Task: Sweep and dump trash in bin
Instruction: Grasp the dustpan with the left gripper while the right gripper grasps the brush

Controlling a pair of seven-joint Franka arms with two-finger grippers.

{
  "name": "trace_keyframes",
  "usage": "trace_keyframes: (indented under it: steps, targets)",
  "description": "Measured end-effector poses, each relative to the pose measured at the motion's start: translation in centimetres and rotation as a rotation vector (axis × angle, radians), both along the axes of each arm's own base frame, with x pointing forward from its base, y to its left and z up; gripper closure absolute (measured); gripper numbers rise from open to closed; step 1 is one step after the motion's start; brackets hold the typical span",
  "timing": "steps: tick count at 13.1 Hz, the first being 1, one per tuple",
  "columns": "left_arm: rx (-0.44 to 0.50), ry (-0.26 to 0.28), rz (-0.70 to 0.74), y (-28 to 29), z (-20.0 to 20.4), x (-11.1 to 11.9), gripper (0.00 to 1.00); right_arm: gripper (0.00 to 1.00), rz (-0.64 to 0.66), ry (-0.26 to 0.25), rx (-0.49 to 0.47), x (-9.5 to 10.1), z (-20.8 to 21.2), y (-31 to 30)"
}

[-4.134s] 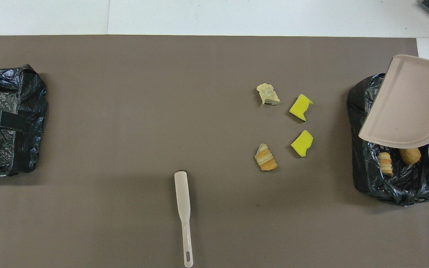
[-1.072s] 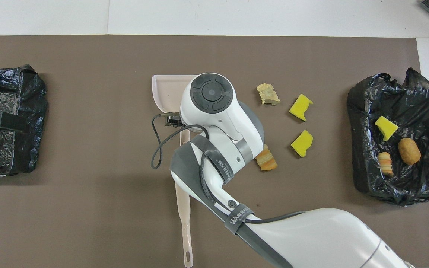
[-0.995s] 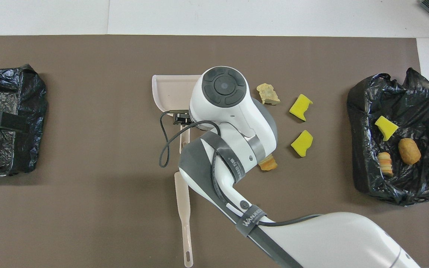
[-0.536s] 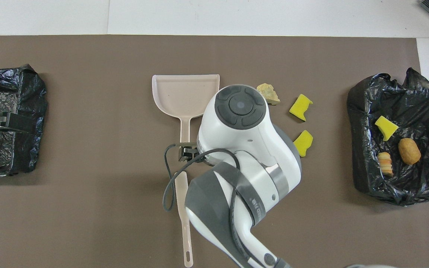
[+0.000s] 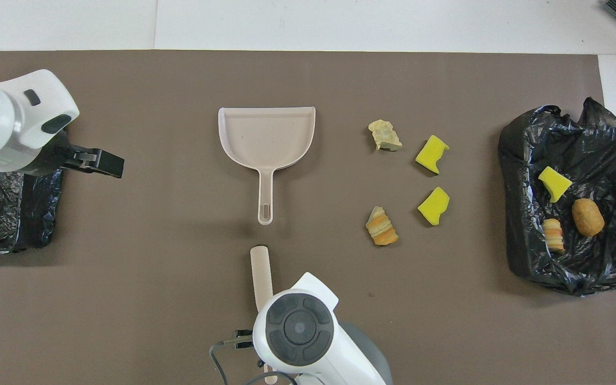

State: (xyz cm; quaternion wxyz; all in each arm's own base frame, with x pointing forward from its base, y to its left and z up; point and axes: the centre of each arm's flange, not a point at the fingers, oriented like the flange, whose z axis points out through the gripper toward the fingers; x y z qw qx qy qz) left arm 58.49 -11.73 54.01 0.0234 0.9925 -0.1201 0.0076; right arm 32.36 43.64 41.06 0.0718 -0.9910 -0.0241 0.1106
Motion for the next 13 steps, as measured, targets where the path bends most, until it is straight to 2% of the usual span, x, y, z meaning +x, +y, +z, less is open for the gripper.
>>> trace_keyframes:
  steps: [2,4,8,10,11,13]
  targets:
    - [-0.016,-0.004,-0.002,-3.3,-2.9,1.1,0.0,0.0,-0.013,-0.032,0.012,-3.0,-2.9,1.5]
    - [-0.025,-0.026,0.029,-7.7,-5.8,1.8,0.0,0.0,-0.013,-0.045,0.014,-4.8,-5.5,2.3]
    - [-0.045,-0.051,0.091,-15.5,-9.3,0.7,0.0,0.0,-0.027,-0.051,0.016,-4.4,-6.7,2.0]
    - [-0.053,-0.054,0.119,-18.3,-11.6,-0.9,0.0,0.07,-0.029,-0.053,0.019,-4.4,-6.9,2.1]
    - [-0.055,-0.053,0.122,-19.8,-13.1,-2.0,0.0,0.16,-0.028,-0.053,0.018,-4.4,-6.9,2.1]
    - [-0.051,-0.044,0.121,-21.6,-15.3,-3.5,0.0,0.46,-0.011,-0.06,0.018,-4.4,-6.9,2.1]
